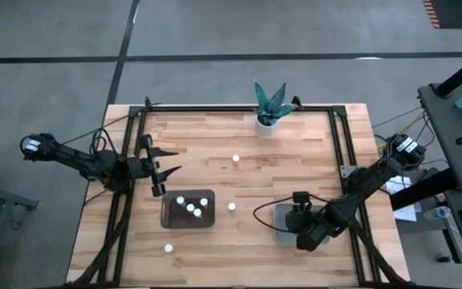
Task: Pick and place medicine bottles into bin by pill shape (circle, oval)
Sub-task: Put the top blue capsule bottle into the gray bin, then put the blue capsule bottle into the gray bin
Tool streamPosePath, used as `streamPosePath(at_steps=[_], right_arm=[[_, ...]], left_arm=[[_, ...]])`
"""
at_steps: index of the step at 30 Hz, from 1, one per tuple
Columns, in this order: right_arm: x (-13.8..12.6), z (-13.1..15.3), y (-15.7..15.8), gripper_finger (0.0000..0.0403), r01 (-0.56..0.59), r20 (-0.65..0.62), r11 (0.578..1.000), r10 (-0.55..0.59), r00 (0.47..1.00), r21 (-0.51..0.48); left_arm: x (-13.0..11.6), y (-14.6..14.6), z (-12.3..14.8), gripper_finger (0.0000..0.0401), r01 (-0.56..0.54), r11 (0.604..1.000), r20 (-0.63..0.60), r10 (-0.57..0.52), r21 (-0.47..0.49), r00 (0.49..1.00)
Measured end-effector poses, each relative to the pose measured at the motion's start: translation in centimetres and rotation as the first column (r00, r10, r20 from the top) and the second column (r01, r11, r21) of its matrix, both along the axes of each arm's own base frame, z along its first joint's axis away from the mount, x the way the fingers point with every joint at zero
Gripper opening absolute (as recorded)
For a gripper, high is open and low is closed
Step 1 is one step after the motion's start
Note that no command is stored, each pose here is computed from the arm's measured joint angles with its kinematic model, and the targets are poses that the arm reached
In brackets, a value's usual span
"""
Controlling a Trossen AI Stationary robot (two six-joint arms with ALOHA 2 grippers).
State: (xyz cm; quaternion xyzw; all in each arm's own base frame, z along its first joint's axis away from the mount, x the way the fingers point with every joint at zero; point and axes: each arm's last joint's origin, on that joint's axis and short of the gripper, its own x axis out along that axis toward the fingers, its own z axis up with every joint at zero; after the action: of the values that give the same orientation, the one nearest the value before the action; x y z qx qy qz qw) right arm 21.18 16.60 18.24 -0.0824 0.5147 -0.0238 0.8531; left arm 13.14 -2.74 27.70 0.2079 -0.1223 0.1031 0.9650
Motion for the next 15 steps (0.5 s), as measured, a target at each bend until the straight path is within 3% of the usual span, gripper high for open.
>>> streamPosePath(at_steps=[3,15], right_arm=[[-0.04,-0.01,-0.05,0.015,0.041,0.005,0.999,-0.041,0.999,0.012],[-0.24,0.73,-0.23,0.0141,0.023,0.023,1.0,-0.023,0.999,0.021]], left_arm=[[0.0,0.0,0.0,0.0162,0.0,1.0,0.0,0.0,0.0,1.0],[0.0,0.01,0.0,0.0162,0.0,1.0,0.0,0.0,0.0,1.0]])
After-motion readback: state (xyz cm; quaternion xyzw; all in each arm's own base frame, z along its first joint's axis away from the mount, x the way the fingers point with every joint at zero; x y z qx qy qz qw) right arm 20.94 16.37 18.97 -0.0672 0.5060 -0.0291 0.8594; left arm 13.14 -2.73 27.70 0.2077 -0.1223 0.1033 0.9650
